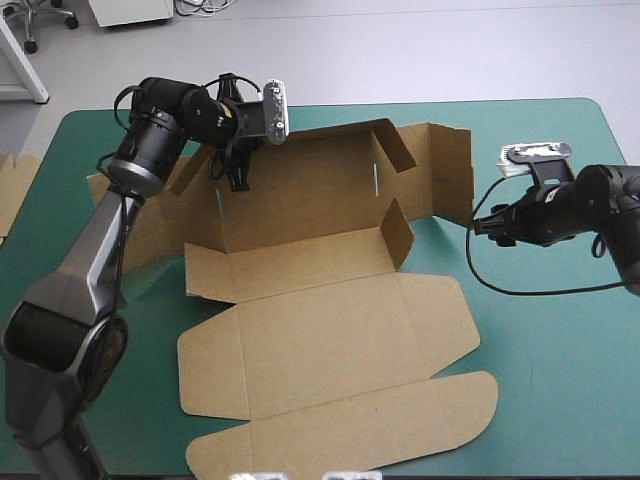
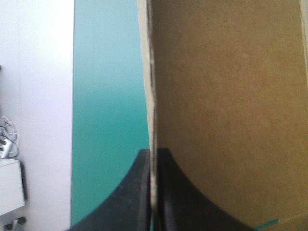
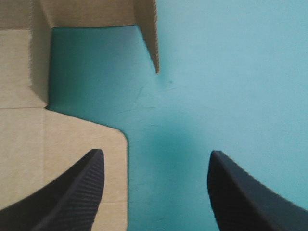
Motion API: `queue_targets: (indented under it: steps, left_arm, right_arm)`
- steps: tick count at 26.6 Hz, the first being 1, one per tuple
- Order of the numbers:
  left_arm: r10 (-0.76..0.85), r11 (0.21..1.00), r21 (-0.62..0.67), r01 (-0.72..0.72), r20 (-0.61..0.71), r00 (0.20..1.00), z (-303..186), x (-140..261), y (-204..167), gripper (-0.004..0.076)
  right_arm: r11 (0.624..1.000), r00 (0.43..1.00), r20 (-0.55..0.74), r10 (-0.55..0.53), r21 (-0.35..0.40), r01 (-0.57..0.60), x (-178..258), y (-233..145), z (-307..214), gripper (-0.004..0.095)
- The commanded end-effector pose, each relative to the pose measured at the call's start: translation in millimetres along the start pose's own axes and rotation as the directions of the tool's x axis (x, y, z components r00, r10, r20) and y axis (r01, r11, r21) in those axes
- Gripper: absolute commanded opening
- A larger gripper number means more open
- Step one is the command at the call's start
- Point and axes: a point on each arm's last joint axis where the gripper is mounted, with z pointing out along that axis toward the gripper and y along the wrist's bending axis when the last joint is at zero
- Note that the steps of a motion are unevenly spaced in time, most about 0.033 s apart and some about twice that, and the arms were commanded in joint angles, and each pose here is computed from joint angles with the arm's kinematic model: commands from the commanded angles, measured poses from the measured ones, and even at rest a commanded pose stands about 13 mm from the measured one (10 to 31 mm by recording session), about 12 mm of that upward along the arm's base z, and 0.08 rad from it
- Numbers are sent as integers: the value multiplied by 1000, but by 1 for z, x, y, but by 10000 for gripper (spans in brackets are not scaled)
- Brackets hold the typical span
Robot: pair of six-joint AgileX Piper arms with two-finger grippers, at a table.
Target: Fold the box
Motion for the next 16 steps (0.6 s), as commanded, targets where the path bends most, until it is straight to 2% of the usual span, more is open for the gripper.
queue_targets:
  steps: [1,4,8,12,16]
  left_arm:
    - [59,979,-199,-49,45,997,-54,-14,-6,-11]
    - [54,960,-278,-27,90,994,-56,-13,-42,-11]
    - [78,939,-342,-26,140,987,-58,-17,-75,-11]
    - [41,952,-307,14,169,985,-59,-21,-105,-11]
    - [63,955,-295,-17,150,987,-58,-29,-128,-11]
  right_arm:
    - [996,987,163,8,91,-23,-3,-3,-42,577]
    - [995,966,257,6,94,-32,7,1,-76,577]
    - [996,957,289,7,86,-34,14,5,-91,577]
    - [995,965,262,-4,95,-22,17,4,-91,577]
    - [993,956,292,-15,117,-21,13,3,-96,577]
